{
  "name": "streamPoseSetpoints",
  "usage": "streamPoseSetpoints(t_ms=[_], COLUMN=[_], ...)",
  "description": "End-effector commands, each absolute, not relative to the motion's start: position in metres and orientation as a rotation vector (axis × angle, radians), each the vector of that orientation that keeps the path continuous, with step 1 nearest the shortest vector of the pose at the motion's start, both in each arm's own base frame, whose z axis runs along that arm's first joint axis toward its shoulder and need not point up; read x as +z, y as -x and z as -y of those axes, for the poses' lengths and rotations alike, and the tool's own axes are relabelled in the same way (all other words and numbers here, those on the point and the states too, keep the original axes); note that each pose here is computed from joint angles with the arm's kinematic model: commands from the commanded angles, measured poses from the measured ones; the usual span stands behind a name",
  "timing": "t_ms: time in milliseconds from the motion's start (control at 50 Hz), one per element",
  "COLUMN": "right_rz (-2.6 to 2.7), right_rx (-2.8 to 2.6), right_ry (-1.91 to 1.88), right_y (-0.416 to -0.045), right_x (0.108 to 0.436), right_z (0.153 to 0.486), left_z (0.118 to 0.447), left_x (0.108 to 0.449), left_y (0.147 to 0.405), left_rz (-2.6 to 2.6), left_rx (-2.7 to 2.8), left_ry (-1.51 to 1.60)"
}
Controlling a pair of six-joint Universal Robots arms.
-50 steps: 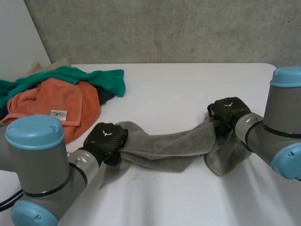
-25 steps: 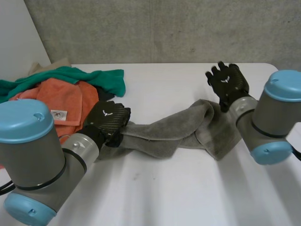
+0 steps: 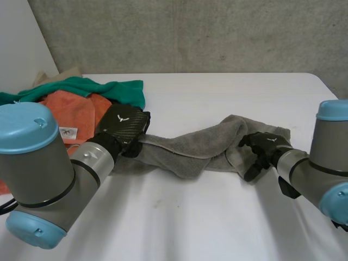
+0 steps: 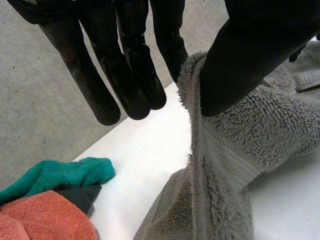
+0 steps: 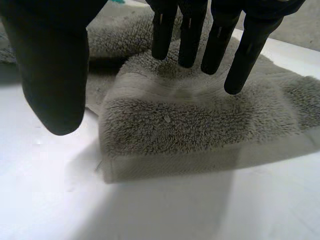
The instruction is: Fold the laundry.
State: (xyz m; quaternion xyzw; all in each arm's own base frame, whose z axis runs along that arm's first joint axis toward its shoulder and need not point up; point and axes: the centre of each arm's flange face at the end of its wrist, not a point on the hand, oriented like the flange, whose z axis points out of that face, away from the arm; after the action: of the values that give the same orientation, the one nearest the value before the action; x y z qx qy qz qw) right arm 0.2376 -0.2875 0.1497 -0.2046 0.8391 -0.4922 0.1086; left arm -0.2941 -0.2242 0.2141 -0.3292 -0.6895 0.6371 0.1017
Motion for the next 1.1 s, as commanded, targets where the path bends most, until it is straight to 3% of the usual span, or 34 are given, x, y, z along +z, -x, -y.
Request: streamPoseSetpoints(t_ms=[20, 160, 280, 300, 380, 440, 540, 720, 820, 880, 960, 980, 1100], right_rz=[-2.490, -2.491, -2.446, -2.431, -2.348, -2.422, -2.573, -2.584, -2.635, -2.625, -2.492, -2.394, -1.877], right_rx=[-1.473, -1.551, -1.632, -1.647, -1.831, -1.966, -1.988, -1.933, -1.739, -1.770, -2.122, -2.321, -2.880], right_ry=[0.606, 0.580, 0.582, 0.586, 0.716, 0.888, 1.134, 1.186, 1.175, 1.136, 0.922, 0.809, 0.511], right_y=[-0.244, -0.245, -0.241, -0.240, -0.226, -0.187, -0.146, -0.144, -0.146, -0.146, -0.144, -0.141, -0.154], right_x=[0.127, 0.122, 0.153, 0.160, 0.242, 0.289, 0.324, 0.328, 0.284, 0.277, 0.294, 0.312, 0.383], right_z=[0.311, 0.327, 0.326, 0.325, 0.311, 0.309, 0.295, 0.292, 0.321, 0.339, 0.388, 0.405, 0.424], left_z=[0.226, 0.228, 0.232, 0.232, 0.240, 0.248, 0.248, 0.251, 0.273, 0.305, 0.342, 0.356, 0.380], left_x=[0.216, 0.219, 0.239, 0.247, 0.290, 0.309, 0.327, 0.294, 0.259, 0.252, 0.282, 0.306, 0.395], left_y=[0.294, 0.293, 0.288, 0.287, 0.269, 0.257, 0.241, 0.250, 0.259, 0.269, 0.289, 0.294, 0.297], left_rz=[2.030, 2.028, 1.993, 1.974, 1.886, 1.867, 1.902, 2.024, 2.093, 2.034, 1.807, 1.678, 1.136], left_rx=[1.890, 1.904, 1.982, 2.006, 2.171, 2.244, 2.249, 1.978, 1.913, 2.027, 2.328, 2.496, 2.974], left_ry=[0.968, 0.958, 0.918, 0.907, 0.827, 0.778, 0.772, 0.908, 1.008, 1.077, 1.118, 1.098, 0.834])
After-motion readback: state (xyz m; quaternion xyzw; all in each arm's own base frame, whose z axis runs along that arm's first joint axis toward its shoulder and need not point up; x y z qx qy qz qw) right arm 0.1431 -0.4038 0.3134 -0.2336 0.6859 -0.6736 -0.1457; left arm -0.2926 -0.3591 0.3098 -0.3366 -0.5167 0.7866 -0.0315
